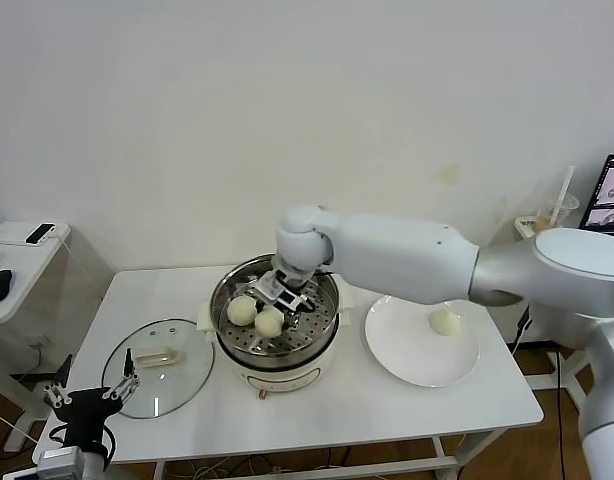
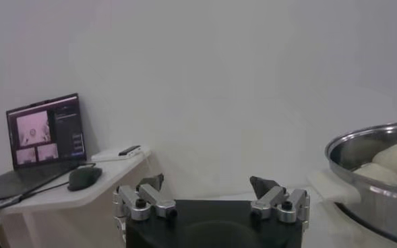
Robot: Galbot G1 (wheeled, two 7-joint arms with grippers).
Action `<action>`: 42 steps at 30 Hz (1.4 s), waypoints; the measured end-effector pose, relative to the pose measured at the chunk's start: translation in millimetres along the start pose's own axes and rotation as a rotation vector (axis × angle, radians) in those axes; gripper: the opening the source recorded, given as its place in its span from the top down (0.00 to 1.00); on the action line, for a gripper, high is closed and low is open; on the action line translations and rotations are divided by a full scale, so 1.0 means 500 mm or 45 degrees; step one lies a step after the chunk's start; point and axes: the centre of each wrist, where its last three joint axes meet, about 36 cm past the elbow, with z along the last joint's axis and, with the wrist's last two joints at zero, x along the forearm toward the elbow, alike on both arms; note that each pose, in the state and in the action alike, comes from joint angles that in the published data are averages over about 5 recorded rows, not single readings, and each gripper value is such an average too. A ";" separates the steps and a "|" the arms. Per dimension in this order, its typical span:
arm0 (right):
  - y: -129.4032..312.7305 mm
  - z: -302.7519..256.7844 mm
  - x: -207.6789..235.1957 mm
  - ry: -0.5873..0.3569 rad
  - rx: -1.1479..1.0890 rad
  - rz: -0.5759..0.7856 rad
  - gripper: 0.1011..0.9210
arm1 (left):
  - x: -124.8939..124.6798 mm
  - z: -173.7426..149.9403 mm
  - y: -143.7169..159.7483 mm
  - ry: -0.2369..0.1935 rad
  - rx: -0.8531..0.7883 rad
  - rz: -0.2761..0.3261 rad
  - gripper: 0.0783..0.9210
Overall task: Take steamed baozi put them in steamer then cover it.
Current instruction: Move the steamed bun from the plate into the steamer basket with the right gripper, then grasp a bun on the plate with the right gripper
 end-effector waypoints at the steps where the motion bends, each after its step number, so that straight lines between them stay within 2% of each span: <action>1: 0.000 -0.003 -0.002 -0.004 0.018 -0.002 0.39 | 0.000 0.000 0.000 0.000 0.000 0.000 0.12; 17: 0.007 -0.021 -0.022 -0.052 0.168 -0.058 0.39 | -0.002 0.000 0.005 0.001 0.008 -0.012 0.12; 20: 0.007 -0.020 -0.019 -0.052 0.181 -0.065 0.33 | -0.001 0.000 0.004 0.001 0.010 -0.011 0.12; 24: 0.007 -0.016 -0.012 -0.050 0.195 -0.067 0.20 | -0.002 0.000 0.005 -0.001 0.008 -0.011 0.12; 27: 0.006 -0.009 -0.003 -0.044 0.191 -0.059 0.14 | -0.003 -0.001 0.006 -0.004 0.005 -0.012 0.12; 42: -0.003 0.058 0.123 0.055 0.008 0.052 0.12 | -0.008 0.002 0.009 -0.011 -0.013 -0.011 0.12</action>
